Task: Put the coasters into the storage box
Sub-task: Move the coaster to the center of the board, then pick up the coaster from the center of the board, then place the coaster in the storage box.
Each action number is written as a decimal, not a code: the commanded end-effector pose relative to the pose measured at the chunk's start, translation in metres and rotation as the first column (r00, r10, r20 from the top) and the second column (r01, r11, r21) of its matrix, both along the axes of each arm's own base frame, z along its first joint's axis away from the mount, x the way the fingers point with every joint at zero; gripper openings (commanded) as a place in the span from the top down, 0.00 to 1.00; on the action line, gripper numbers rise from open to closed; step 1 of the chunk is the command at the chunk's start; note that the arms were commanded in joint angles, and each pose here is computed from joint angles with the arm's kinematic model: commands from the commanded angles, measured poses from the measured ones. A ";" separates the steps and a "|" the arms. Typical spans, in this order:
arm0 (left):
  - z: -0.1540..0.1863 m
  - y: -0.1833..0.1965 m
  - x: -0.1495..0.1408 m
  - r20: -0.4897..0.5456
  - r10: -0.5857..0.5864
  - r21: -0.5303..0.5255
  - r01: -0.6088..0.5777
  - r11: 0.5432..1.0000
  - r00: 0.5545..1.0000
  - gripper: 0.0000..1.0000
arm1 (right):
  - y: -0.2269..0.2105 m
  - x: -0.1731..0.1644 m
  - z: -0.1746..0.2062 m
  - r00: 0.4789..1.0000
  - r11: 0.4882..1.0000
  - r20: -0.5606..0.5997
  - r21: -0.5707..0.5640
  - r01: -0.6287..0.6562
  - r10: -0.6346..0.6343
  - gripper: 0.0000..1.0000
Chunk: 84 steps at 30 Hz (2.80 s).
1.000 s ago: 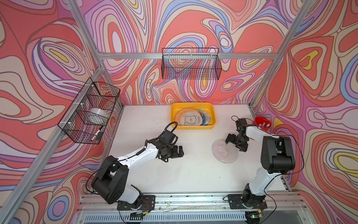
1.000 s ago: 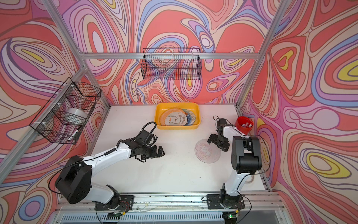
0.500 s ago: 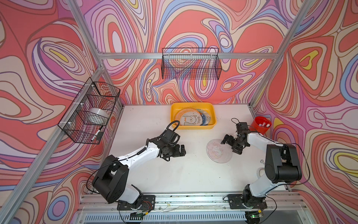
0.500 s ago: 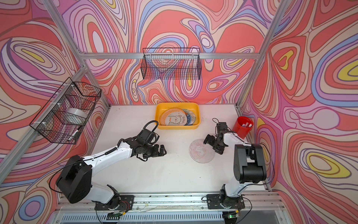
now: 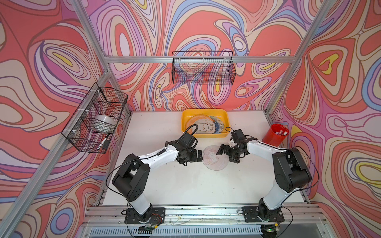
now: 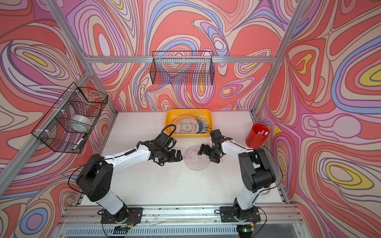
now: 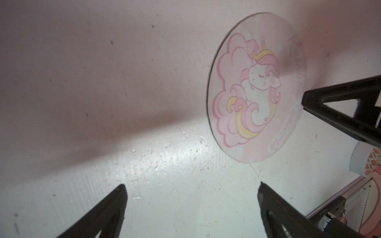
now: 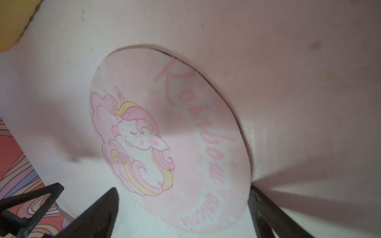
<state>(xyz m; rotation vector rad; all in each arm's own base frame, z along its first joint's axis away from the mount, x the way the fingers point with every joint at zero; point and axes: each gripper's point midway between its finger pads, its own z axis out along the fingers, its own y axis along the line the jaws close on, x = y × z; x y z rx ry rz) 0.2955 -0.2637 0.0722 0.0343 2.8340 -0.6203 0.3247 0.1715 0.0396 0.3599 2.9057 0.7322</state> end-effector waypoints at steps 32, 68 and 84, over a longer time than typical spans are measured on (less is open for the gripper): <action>-0.058 -0.044 0.033 -0.054 -0.015 0.078 0.019 0.997 0.998 0.44 | 0.000 -0.001 -0.044 0.990 0.988 -0.072 -0.086 -0.128 0.122 0.26; 0.007 -0.005 0.018 0.080 0.046 0.002 -0.046 0.999 0.996 0.07 | 0.046 0.052 0.120 0.952 0.981 0.257 0.055 -0.187 0.167 1.00; 0.018 0.035 0.000 0.101 0.097 0.002 -0.097 0.995 0.990 0.01 | 0.094 0.172 0.181 0.872 0.965 0.445 0.059 -0.254 0.203 1.00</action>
